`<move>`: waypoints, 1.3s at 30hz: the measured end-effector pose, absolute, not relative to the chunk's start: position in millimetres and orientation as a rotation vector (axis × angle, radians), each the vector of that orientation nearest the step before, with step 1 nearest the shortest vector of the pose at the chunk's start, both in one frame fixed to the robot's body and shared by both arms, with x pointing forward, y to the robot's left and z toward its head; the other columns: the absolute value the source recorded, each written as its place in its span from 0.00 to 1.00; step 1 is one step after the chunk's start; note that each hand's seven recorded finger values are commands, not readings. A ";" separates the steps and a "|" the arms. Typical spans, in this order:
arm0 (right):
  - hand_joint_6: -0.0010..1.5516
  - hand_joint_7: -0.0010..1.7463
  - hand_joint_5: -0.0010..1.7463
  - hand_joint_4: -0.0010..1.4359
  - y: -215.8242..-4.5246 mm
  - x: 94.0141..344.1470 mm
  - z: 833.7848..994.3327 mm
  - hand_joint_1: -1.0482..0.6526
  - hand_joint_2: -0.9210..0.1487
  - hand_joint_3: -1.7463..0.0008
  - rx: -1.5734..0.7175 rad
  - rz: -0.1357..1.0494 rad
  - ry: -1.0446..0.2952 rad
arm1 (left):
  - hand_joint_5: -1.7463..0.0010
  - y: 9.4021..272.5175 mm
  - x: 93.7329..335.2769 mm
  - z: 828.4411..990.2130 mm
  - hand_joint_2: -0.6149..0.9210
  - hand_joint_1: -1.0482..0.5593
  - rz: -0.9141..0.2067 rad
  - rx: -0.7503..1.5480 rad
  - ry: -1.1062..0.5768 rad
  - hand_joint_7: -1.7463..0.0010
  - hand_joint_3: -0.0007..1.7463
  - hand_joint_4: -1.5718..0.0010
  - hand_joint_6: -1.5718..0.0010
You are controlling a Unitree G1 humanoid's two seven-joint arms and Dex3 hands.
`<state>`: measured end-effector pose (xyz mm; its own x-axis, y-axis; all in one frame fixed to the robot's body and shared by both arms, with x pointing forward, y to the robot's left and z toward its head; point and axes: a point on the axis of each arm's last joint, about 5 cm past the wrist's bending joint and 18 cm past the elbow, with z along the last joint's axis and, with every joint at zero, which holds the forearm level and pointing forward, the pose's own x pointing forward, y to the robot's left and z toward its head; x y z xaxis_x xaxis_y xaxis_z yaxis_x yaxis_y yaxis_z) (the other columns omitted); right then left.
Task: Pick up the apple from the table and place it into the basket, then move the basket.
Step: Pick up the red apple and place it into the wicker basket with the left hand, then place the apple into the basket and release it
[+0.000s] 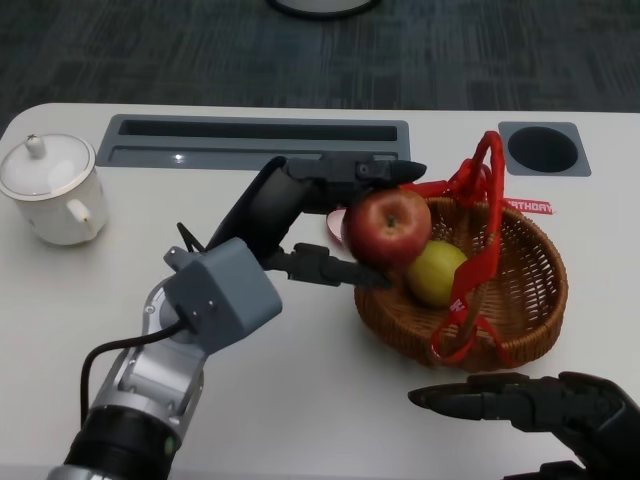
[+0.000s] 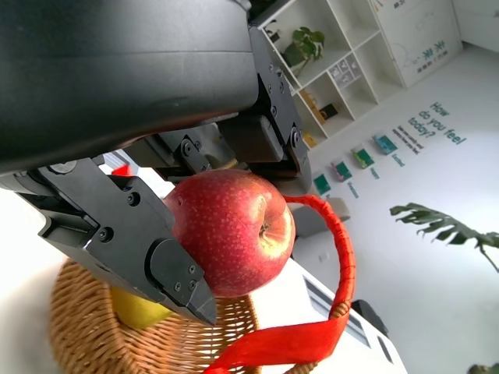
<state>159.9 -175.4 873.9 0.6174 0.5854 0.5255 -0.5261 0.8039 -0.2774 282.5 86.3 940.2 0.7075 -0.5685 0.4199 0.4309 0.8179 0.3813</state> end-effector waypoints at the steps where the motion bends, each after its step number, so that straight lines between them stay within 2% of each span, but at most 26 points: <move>1: 0.49 0.00 0.00 0.56 -175.4 159.6 873.7 0.40 0.12 1.00 -0.098 0.640 -0.639 | 1.00 83.6 284.5 939.4 0.92 0.56 -0.570 0.262 -0.542 1.00 0.00 0.19 0.27; 13: 0.50 0.00 0.00 0.57 -174.9 154.0 872.1 0.40 0.13 1.00 -0.084 0.618 -0.633 | 1.00 52.7 298.9 930.0 0.91 0.57 -0.613 0.307 -0.444 1.00 0.00 0.20 0.27; 28: 0.50 0.00 0.00 0.57 -175.2 148.7 873.0 0.41 0.13 1.00 -0.074 0.600 -0.625 | 1.00 38.2 303.3 921.1 0.91 0.55 -0.632 0.349 -0.342 1.00 0.00 0.22 0.30; 31: 0.50 0.00 0.00 0.57 -175.2 148.5 873.1 0.41 0.13 1.00 -0.073 0.599 -0.625 | 1.00 37.5 302.7 919.9 0.90 0.49 -0.635 0.347 -0.337 1.00 0.00 0.33 0.41; 37: 0.50 0.00 0.00 0.57 -175.1 148.4 873.7 0.41 0.14 1.00 -0.074 0.599 -0.629 | 1.00 38.0 301.8 920.0 0.88 0.34 -0.674 0.390 -0.371 1.00 0.00 0.71 0.73; 39: 0.50 0.00 0.00 0.57 -175.1 148.2 873.6 0.41 0.14 1.00 -0.073 0.599 -0.628 | 1.00 39.0 302.1 920.5 0.88 0.30 -0.692 0.420 -0.382 1.00 0.00 0.81 0.82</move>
<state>148.2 -175.1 873.6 0.6466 0.5474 0.5312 -0.5042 0.8293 -0.2409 302.1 39.0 920.5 0.7077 -0.6784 0.1973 0.5281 0.6935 0.4901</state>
